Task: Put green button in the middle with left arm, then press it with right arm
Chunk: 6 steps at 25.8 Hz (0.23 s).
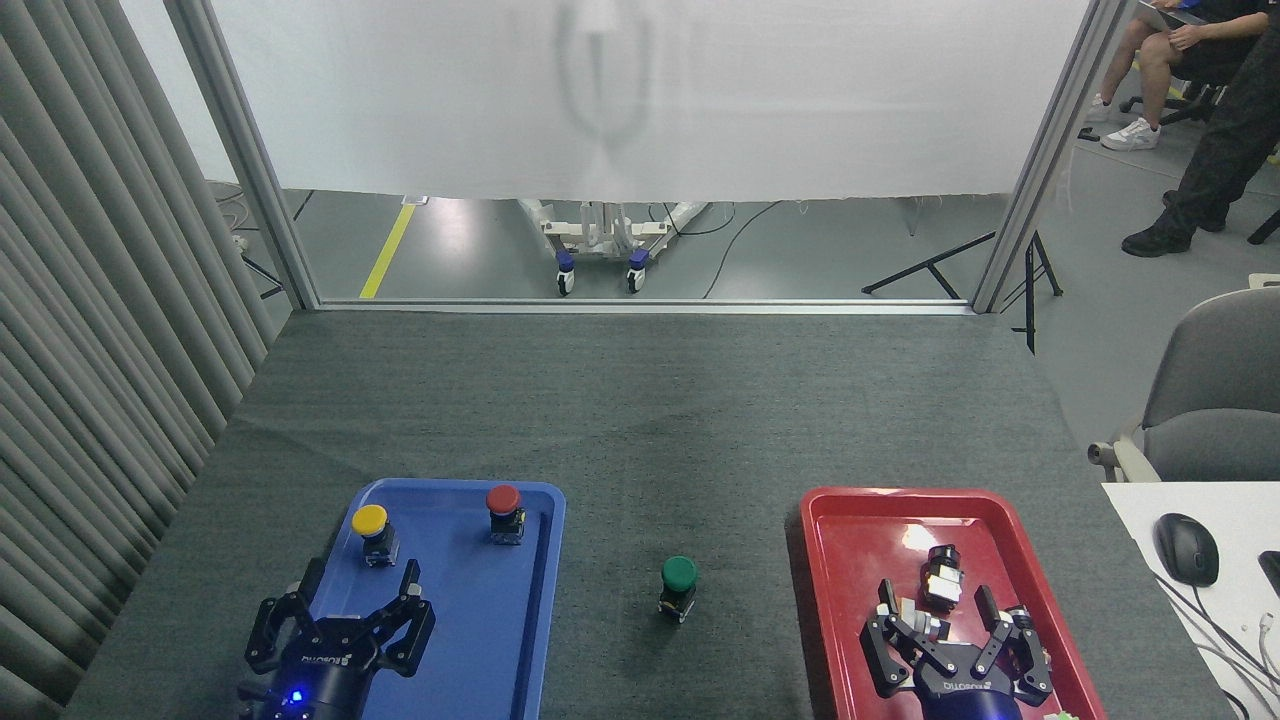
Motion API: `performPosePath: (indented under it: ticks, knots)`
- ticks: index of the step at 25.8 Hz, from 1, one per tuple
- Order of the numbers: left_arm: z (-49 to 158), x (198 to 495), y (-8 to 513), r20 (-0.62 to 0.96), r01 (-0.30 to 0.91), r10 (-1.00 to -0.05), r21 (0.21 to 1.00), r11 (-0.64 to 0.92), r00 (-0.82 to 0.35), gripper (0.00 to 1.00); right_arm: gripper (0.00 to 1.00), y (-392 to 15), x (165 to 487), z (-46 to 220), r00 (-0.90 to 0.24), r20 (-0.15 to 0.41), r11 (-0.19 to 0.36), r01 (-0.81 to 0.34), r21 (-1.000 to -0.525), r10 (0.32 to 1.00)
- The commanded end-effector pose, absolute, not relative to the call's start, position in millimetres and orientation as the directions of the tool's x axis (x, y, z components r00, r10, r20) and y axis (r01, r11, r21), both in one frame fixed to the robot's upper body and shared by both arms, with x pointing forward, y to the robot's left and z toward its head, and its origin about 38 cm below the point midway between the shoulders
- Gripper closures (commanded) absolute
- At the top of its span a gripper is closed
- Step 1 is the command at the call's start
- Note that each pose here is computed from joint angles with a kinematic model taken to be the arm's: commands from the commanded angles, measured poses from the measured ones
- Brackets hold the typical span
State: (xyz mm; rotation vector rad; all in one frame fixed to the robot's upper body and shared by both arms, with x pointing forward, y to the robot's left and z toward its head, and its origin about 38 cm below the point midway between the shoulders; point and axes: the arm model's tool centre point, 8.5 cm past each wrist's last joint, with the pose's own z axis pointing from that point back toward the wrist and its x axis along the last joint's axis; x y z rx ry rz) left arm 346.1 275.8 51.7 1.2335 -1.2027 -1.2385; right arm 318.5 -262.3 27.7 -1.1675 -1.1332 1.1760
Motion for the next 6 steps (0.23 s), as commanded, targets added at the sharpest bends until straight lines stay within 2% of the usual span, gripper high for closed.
performPosePath:
  ticks: [1, 6]
  knots:
    - [51.1, 346.2, 273.1, -0.034, -0.002, -0.999, 0.999, -0.033, -0.016, 0.00, 0.00, -262.3, 319.2, 28.5, 0.057, 0.026, 0.030, -0.059, -0.998, 0.998]
    - [50.9, 346.4, 269.8, -0.036, -0.003, -0.999, 0.999, -0.036, -0.030, 0.00, 0.00, -262.3, 320.3, 29.5, 0.053, 0.027, 0.030, -0.056, -0.998, 0.998]
